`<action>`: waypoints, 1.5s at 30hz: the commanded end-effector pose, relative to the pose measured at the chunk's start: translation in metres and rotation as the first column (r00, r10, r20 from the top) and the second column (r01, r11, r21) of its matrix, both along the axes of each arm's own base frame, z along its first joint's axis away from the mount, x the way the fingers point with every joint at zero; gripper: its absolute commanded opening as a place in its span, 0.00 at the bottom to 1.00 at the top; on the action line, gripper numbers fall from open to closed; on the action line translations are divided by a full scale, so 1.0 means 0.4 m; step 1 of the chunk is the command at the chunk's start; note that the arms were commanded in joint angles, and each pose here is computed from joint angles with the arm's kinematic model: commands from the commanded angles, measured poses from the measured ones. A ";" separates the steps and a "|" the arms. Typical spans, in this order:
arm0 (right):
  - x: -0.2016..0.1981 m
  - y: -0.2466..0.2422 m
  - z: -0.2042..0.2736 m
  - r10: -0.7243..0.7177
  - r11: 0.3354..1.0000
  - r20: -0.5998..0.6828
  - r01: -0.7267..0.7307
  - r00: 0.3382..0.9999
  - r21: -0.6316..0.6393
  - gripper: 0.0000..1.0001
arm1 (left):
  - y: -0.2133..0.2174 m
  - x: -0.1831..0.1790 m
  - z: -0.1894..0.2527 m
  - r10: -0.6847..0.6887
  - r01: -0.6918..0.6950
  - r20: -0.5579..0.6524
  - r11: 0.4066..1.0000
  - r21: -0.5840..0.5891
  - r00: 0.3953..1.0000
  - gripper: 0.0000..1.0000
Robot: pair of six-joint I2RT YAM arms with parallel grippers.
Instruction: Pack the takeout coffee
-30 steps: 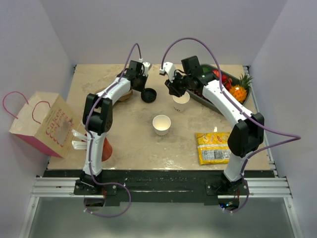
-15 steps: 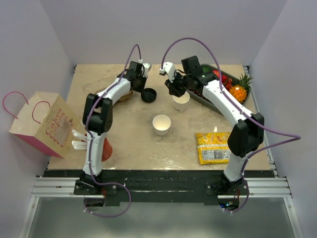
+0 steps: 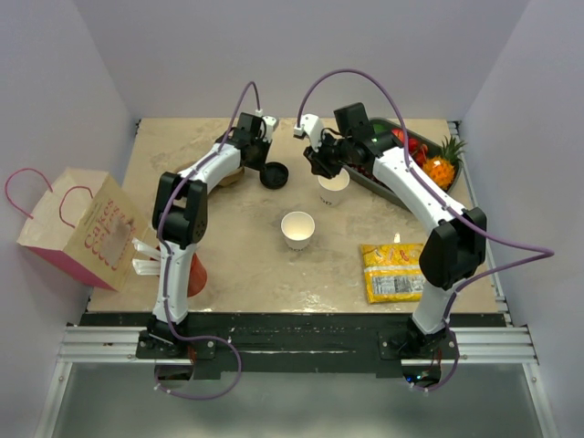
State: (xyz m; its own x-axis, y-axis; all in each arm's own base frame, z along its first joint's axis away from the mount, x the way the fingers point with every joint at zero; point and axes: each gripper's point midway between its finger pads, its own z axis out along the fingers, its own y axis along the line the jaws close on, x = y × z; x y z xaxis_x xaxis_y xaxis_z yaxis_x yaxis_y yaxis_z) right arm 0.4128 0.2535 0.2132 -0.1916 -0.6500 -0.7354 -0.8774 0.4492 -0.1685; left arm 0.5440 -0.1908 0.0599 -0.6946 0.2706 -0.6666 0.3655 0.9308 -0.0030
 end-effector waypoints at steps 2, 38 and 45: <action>0.016 0.022 0.033 0.005 0.999 0.026 -0.007 1.000 0.041 0.29 | -0.009 0.002 0.049 -0.015 0.015 0.040 1.000 -0.011 0.999 0.18; 0.088 0.020 0.102 -0.074 0.995 0.087 0.067 0.993 0.080 0.28 | -0.089 -0.015 0.334 -0.127 0.167 0.224 0.971 -0.170 0.966 0.00; 0.137 -0.035 0.163 -0.186 0.961 -0.003 0.182 0.983 0.208 0.28 | -0.104 -0.057 0.423 -0.222 0.284 0.320 0.945 -0.164 0.921 0.00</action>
State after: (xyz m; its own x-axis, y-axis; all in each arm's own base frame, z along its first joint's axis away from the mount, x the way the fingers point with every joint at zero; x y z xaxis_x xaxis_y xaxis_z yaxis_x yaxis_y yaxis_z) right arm 0.4521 0.2569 0.2458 -0.2191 -0.5653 -0.7953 -0.8293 0.5373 -0.1535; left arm 0.5295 -0.2225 0.1729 -0.5292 0.2483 -0.8114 0.5213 0.8496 -0.0800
